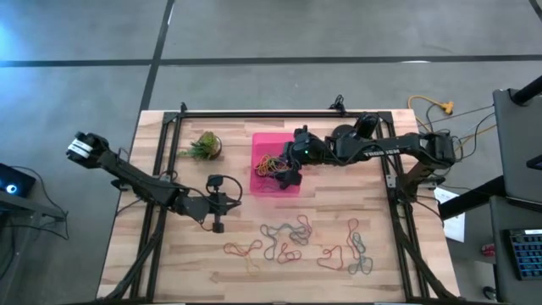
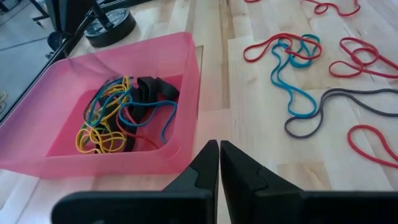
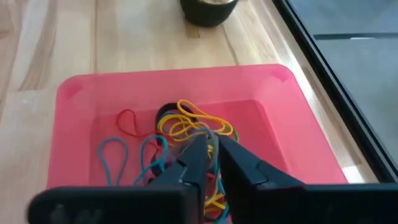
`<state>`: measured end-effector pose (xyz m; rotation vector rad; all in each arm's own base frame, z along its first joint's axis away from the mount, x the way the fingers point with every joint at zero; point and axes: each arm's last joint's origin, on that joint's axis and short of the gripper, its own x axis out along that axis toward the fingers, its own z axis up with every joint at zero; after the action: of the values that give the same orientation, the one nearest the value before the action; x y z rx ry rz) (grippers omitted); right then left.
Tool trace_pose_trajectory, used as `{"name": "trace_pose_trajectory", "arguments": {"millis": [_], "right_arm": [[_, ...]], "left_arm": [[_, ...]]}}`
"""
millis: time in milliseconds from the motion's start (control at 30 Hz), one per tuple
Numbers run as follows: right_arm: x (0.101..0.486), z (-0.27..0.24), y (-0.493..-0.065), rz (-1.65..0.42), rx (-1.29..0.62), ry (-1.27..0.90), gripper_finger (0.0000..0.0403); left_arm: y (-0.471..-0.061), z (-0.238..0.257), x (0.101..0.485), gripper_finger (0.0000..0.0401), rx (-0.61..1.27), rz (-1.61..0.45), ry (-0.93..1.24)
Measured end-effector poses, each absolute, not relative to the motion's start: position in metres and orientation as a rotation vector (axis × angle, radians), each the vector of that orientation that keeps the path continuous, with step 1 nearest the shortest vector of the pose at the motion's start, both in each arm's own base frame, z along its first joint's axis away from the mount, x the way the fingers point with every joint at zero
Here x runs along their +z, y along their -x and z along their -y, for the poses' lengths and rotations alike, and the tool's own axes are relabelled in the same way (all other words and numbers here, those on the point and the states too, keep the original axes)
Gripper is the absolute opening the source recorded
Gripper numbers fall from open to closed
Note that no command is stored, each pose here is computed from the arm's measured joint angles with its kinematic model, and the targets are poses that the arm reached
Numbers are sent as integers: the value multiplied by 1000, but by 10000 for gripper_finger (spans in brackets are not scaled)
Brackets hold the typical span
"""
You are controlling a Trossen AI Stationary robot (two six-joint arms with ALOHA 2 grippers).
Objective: Pick and place rubber bands into bin
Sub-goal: Put the purple rubber bands into the pink bin, then put the yellow rubber bands into the pink bin
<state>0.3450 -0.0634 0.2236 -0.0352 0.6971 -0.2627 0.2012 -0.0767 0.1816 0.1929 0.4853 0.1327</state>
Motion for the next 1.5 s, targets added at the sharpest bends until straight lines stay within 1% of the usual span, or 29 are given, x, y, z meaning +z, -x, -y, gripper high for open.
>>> {"name": "trace_pose_trajectory", "arguments": {"millis": [267, 333, 467, 567, 733, 1067, 1200, 1333, 1500], "right_arm": [[229, 62, -348, -682, -256, 33, 119], [231, 58, -348, -687, -212, 35, 134], [235, 38, -350, -711, -46, 66, 149], [237, 19, -351, -742, 22, 85, 149], [237, -16, -348, -801, 112, 107, 138], [234, -78, -334, -870, 234, 80, 117], [234, -100, -328, -870, 288, 92, 110], [234, -117, -323, -871, 329, 102, 104], [234, -129, -318, -873, 350, 103, 95]], "left_arm": [[-201, 77, 181, 0, 120, -486, -188], [-202, 79, 178, 0, 64, -505, -179], [-203, 86, 170, 0, -142, -568, -143], [-204, 90, 163, 0, -260, -618, -116], [-205, 94, 152, 0, -339, -683, -98], [-213, 98, 141, 0, -343, -724, -17], [-219, 103, 135, 0, -413, -716, 14], [-224, 107, 127, 0, -442, -754, 72], [-232, 111, 122, 0, -437, -784, 68]]}}
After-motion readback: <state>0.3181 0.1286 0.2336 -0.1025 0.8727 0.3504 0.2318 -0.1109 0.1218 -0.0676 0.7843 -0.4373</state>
